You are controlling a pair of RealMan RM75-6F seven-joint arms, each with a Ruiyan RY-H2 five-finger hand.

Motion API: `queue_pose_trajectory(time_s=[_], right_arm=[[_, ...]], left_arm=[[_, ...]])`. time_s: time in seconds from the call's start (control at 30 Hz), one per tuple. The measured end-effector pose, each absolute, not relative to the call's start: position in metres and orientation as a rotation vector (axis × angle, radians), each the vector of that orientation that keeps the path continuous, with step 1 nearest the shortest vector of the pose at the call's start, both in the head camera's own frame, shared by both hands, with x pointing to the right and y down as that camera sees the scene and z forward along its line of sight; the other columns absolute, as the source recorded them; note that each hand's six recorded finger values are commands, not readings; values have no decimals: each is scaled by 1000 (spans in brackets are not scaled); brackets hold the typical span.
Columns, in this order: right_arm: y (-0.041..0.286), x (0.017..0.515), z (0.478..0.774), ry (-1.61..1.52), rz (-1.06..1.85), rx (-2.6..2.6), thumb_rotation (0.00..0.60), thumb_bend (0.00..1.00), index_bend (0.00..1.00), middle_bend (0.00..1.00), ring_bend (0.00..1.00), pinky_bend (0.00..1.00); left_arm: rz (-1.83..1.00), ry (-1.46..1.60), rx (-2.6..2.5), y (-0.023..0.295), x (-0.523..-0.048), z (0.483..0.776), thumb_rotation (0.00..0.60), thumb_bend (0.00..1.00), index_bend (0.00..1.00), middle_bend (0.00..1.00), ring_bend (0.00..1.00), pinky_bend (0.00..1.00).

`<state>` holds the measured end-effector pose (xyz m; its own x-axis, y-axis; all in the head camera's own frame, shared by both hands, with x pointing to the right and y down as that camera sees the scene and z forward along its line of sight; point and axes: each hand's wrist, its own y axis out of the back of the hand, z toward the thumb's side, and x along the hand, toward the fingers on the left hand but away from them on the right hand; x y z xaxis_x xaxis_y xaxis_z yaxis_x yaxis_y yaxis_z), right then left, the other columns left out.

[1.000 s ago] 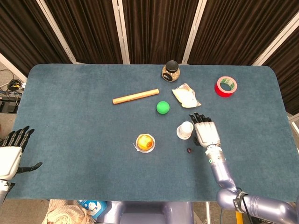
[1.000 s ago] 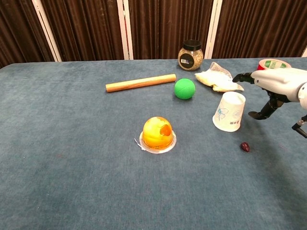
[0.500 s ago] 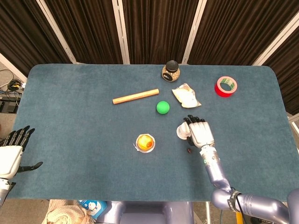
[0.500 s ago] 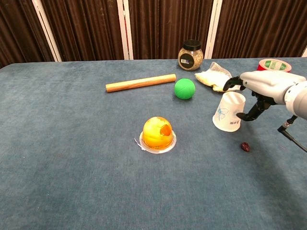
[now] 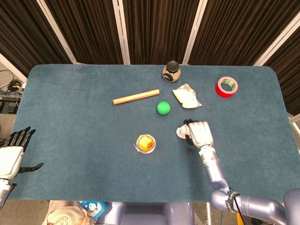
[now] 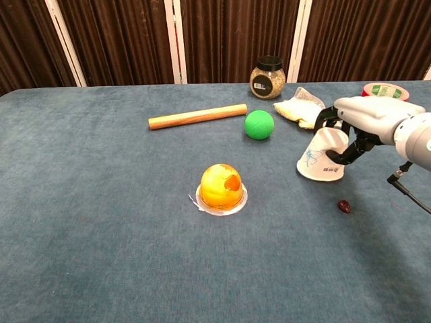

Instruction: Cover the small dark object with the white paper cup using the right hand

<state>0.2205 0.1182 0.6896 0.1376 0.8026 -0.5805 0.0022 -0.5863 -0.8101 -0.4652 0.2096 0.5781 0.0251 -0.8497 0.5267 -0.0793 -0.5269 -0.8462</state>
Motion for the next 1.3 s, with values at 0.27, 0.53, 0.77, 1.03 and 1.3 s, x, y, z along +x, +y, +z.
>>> queue_pose_trajectory(time_s=[0.27, 0.53, 0.77, 1.03, 1.3], right_arm=[[122, 209, 667, -767, 1449, -1779, 600, 563, 506, 375, 414, 496], [155, 219, 628, -661, 1397, -1774, 600, 562, 506, 375, 414, 496], [169, 241, 628, -630, 1444, -1756, 600, 562, 506, 375, 414, 496], [175, 243, 639, -624, 1459, -1785, 600, 562, 506, 375, 414, 496], [181, 235, 651, -602, 1458, -1789, 600, 563, 487, 370, 403, 477]], left_arm=[[-1571, 960, -1670, 208, -467, 579, 600, 0, 0, 0, 0, 11], [-1561, 957, -1663, 210, -464, 577, 600, 0, 0, 0, 0, 11], [-1566, 945, -1659, 211, -462, 580, 600, 0, 0, 0, 0, 11], [-1572, 947, -1663, 210, -463, 581, 600, 0, 0, 0, 0, 11], [-1570, 954, -1668, 210, -464, 580, 600, 0, 0, 0, 0, 11]])
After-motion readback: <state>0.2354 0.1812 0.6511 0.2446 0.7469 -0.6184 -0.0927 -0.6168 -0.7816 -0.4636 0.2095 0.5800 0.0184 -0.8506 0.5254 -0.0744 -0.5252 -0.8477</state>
